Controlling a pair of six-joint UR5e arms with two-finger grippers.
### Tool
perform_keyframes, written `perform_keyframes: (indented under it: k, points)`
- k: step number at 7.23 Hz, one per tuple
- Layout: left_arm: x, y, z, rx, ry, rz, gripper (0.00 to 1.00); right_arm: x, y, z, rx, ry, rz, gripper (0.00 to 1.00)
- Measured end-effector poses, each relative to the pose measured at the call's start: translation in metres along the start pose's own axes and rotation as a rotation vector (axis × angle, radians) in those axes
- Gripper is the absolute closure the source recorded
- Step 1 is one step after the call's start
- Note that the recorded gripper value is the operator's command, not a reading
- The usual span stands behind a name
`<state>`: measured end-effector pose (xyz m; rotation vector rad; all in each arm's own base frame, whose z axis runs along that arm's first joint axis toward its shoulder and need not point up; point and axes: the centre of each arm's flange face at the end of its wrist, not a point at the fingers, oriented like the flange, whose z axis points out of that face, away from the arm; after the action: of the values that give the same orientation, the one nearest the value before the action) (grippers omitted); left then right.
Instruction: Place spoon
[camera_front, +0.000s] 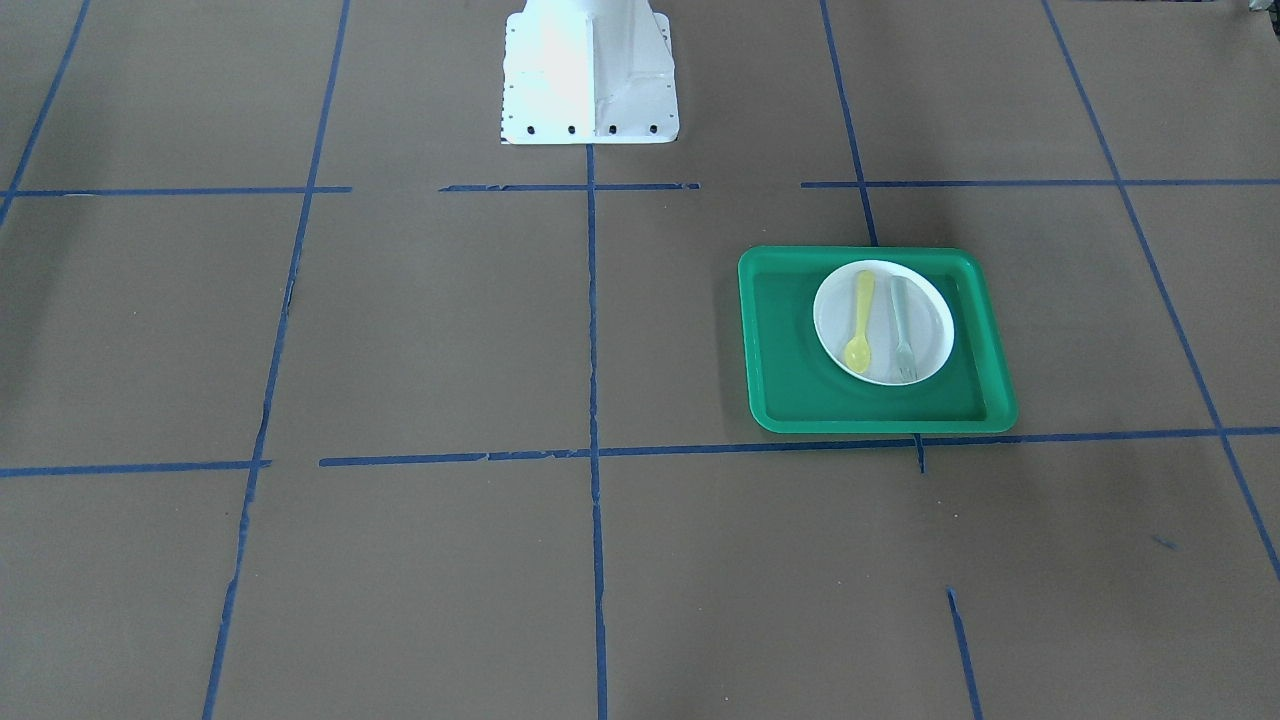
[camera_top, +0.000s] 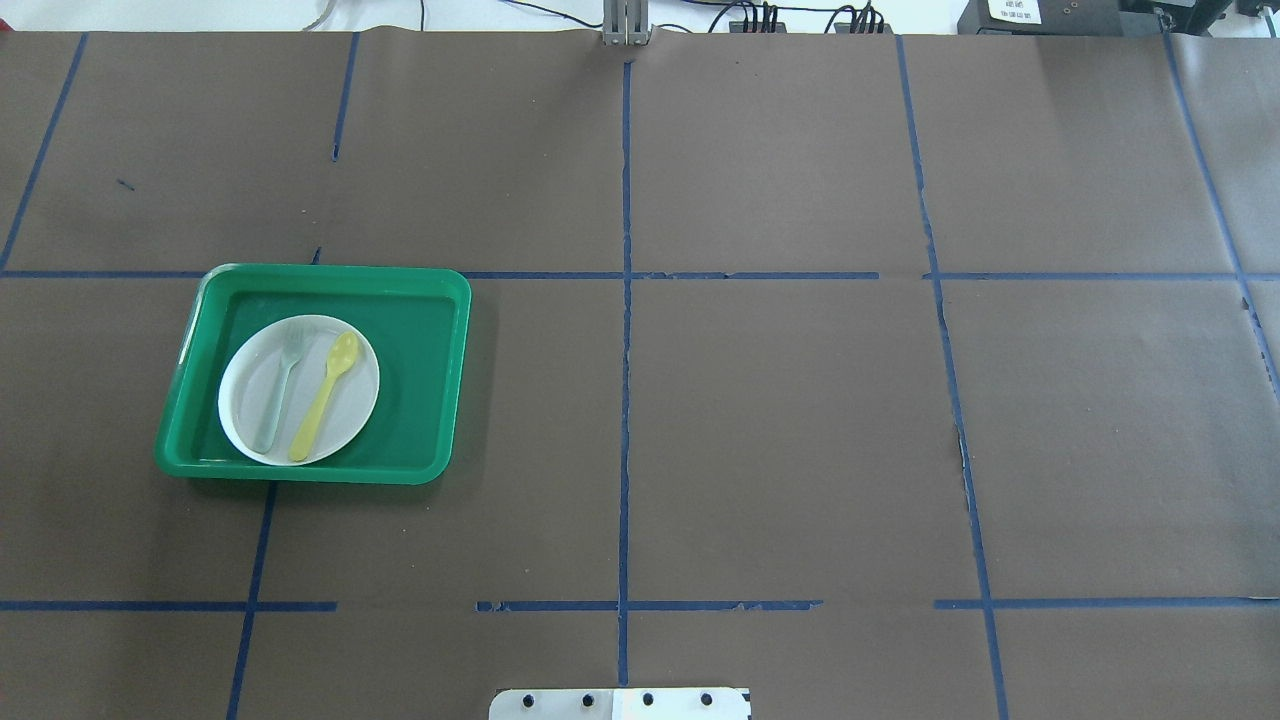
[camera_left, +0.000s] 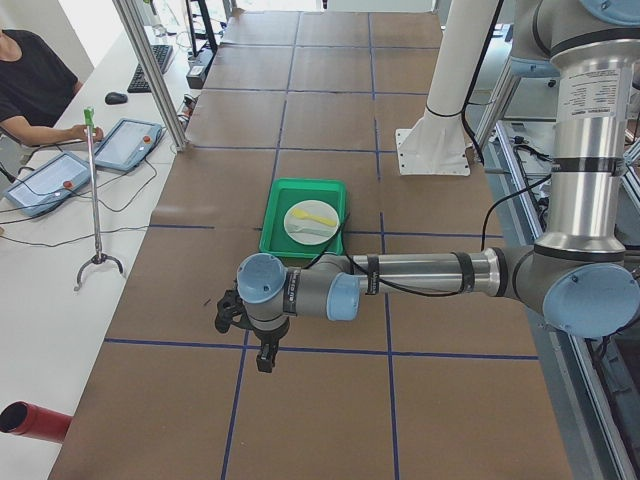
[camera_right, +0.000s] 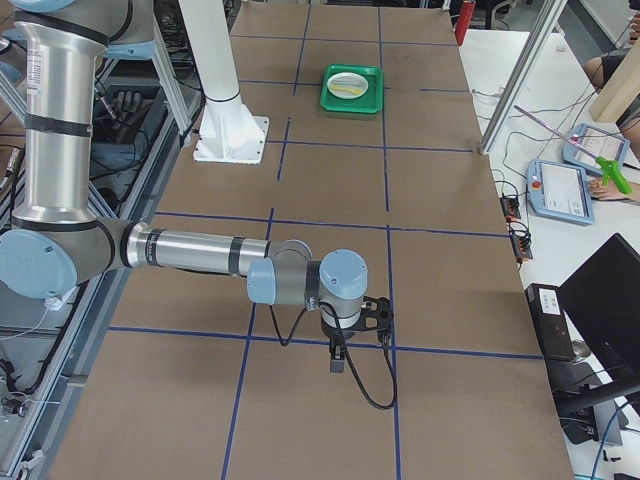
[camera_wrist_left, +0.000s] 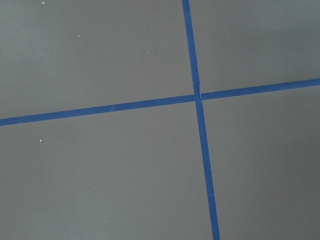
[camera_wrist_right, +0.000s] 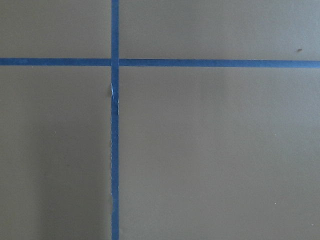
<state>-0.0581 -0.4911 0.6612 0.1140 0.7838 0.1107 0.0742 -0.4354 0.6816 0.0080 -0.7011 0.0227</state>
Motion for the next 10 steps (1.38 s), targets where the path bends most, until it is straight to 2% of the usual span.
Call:
perform_keyframes:
  k: [1, 2, 5, 8, 10]
  points:
    - [0.019, -0.009, -0.007, 0.014, 0.001, 0.012, 0.00, 0.000, 0.000, 0.000, 0.000, 0.000, 0.000, 0.00]
    - [0.064, -0.024, -0.009, 0.019, 0.009, 0.005, 0.00, 0.000, 0.000, 0.000, 0.000, 0.000, 0.000, 0.00]
    - [0.257, -0.064, -0.008, 0.061, 0.010, -0.053, 0.00, 0.000, 0.000, 0.000, 0.000, 0.000, 0.000, 0.00]
    - [0.395, -0.076, 0.025, 0.043, 0.048, -0.109, 0.00, 0.000, 0.000, 0.000, 0.000, 0.000, 0.000, 0.00]
    - [0.456, -0.068, 0.070, 0.005, 0.036, -0.124, 0.00, 0.000, 0.000, 0.000, 0.000, 0.000, 0.000, 0.00]
